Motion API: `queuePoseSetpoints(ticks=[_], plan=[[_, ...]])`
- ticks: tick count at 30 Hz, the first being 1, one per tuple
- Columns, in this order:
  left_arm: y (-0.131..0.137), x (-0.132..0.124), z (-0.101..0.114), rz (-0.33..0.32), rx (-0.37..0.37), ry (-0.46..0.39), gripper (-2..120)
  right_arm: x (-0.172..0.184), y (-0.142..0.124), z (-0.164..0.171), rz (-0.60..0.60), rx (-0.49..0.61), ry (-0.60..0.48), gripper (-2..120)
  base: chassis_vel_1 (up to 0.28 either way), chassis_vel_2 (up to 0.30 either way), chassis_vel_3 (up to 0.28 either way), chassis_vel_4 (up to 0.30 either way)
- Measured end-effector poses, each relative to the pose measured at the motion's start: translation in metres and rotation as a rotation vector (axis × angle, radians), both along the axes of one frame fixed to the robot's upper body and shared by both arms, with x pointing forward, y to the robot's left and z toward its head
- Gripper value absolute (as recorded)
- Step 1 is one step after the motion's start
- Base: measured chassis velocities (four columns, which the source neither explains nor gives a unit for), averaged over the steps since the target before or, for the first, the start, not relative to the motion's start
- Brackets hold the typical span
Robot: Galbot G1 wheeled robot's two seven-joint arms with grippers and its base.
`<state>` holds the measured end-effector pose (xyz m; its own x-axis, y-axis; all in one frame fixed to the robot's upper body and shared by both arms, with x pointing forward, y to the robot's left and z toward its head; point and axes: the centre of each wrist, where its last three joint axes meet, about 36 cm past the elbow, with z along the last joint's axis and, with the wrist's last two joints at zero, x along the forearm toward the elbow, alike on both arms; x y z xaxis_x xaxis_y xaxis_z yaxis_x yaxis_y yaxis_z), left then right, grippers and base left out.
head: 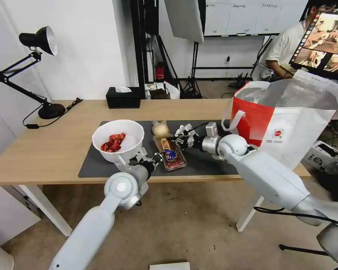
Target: Pick up the trash from the table and place it into the takeout bag.
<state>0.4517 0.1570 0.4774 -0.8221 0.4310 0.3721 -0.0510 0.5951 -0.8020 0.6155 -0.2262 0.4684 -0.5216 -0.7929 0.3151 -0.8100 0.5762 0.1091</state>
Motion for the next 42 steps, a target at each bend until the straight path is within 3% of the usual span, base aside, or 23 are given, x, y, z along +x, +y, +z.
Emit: queuePoseSetpoints(ticks=[8, 15, 21, 24, 29, 33, 35, 42], plan=[[0.006, -0.008, 0.008, -0.011, -0.011, -0.038, 0, -0.025, -0.015, 0.014, -0.059, 0.155, -0.033, 0, 0.000, 0.000, 0.000, 0.000], [0.015, -0.017, 0.016, -0.020, -0.012, -0.089, 0, -0.071, -0.022, 0.024, -0.221, 0.316, -0.121, 0, 0.000, 0.000, 0.000, 0.000], [0.021, -0.028, 0.024, -0.034, -0.009, -0.147, 0, -0.132, -0.048, 0.019, -0.307, 0.355, -0.161, 22, 0.000, 0.000, 0.000, 0.000], [0.024, -0.035, 0.029, -0.050, -0.005, -0.206, 0, -0.179, -0.068, 0.010, -0.347, 0.348, -0.172, 36, 0.000, 0.000, 0.000, 0.000], [0.025, -0.037, 0.034, -0.071, -0.006, -0.256, 0, -0.221, -0.072, -0.007, -0.363, 0.336, -0.172, 50, 0.000, 0.000, 0.000, 0.000], [0.023, -0.034, 0.039, -0.087, 0.015, -0.331, 0, -0.247, -0.071, -0.012, -0.383, 0.316, -0.240, 64, 0.000, 0.000, 0.000, 0.000], [0.024, -0.029, 0.041, -0.102, 0.061, -0.404, 0, -0.270, -0.071, -0.016, -0.431, 0.314, -0.300, 77, 0.000, 0.000, 0.000, 0.000], [0.023, -0.014, 0.059, -0.129, 0.101, -0.531, 0, -0.326, -0.075, -0.032, -0.546, 0.273, -0.372, 98, 0.000, 0.000, 0.000, 0.000]])
